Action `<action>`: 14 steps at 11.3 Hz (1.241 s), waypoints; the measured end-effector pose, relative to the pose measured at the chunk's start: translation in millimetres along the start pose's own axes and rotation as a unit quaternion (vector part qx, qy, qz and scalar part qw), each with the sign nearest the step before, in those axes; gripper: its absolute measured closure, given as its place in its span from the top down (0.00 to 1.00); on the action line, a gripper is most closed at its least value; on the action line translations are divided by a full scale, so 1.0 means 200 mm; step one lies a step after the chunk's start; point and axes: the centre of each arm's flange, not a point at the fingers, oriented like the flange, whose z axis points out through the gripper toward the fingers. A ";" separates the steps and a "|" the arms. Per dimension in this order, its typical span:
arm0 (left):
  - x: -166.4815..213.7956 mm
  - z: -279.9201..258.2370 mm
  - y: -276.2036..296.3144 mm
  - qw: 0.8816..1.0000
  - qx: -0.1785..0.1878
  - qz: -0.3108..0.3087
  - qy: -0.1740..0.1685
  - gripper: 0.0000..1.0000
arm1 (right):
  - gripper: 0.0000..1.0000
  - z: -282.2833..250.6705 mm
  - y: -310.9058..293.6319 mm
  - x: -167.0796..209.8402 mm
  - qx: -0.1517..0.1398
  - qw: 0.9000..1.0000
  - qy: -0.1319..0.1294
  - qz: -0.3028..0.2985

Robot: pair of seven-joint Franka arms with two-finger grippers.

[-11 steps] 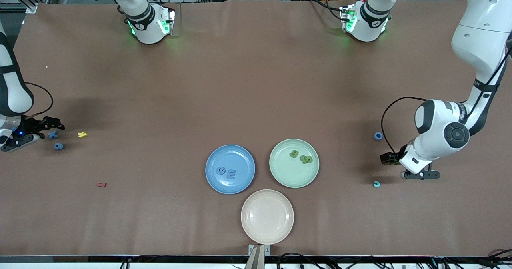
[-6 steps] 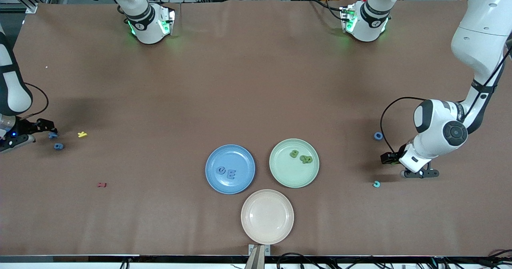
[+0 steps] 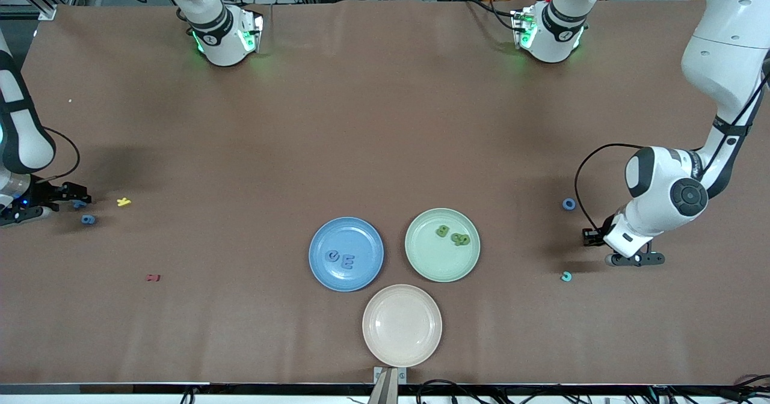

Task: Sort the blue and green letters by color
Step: 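Grasp green s with the left gripper while the right gripper reaches blue x, then place s in green plate with the left gripper while the right gripper grasps x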

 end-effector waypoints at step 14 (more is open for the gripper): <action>-0.05 -0.26 1.36 0.992 -0.029 -0.119 0.011 0.36 | 0.94 0.07 -0.02 -0.02 -0.013 1.000 0.002 -0.011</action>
